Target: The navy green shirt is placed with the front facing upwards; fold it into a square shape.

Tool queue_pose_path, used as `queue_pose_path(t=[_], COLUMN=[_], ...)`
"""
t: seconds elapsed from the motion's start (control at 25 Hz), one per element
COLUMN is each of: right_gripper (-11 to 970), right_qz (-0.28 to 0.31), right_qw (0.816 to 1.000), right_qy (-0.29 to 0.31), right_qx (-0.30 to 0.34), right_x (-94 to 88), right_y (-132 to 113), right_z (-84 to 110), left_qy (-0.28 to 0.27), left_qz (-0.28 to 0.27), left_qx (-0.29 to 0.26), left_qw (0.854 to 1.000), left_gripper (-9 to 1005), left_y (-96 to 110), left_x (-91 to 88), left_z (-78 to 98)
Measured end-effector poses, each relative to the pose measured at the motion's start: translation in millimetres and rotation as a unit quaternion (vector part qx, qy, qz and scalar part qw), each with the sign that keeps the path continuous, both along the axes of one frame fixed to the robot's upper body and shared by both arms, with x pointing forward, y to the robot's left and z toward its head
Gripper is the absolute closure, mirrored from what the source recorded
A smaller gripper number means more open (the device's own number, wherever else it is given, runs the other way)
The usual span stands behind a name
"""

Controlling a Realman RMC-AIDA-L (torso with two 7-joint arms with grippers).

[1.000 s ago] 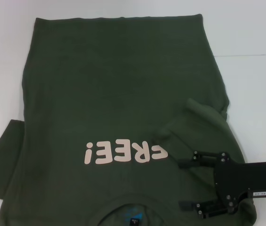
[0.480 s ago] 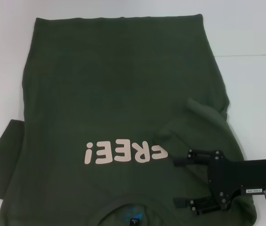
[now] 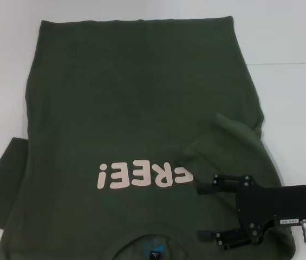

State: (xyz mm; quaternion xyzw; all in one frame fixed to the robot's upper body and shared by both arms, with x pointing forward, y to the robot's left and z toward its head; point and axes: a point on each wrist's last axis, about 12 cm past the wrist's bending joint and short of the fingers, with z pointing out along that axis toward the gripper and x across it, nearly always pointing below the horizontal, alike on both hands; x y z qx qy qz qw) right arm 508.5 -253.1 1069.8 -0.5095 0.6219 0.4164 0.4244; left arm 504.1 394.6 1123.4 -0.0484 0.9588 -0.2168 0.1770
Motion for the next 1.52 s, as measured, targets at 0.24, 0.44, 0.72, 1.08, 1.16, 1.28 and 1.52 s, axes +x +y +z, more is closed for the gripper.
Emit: queue_pose_path(t=[0.24,0.44,0.72,1.08,1.16,1.28,1.52], right_gripper=[29,30,30,30,30,30,30], right_qz=[0.0,0.0,0.0,0.0,0.0,0.0,0.0], right_qw=[1.0,1.0,1.0,1.0,1.0,1.0,1.0], right_qy=[0.004,0.005,0.007,0.008,0.008,0.009,0.011], right_qx=[0.002,0.003,0.005,0.005,0.005,0.005,0.006], right_x=[-0.3,-0.3,-0.4,-0.2,-0.2,-0.3,-0.6], right_y=[1.0,1.4,2.3,2.5,2.5,2.6,2.7], right_z=[-0.5,-0.6,-0.7,-0.6,-0.6,-0.7,-1.0], left_qy=[-0.006,-0.001,0.005,0.005,0.003,0.002,0.0], left_qz=[0.006,0.011,0.013,0.014,0.015,0.016,0.017], left_qx=[0.011,0.02,0.02,0.022,0.023,0.026,0.028], left_qw=[1.0,1.0,1.0,1.0,1.0,1.0,0.999], left_gripper=[185,185,184,184,184,184,184], left_y=[3.3,6.3,6.4,6.5,6.8,7.2,6.8], left_x=[2.2,1.5,1.6,2.0,2.4,3.1,4.0], left_z=[-3.8,-6.2,-12.8,-15.4,-15.4,-15.4,-15.8])
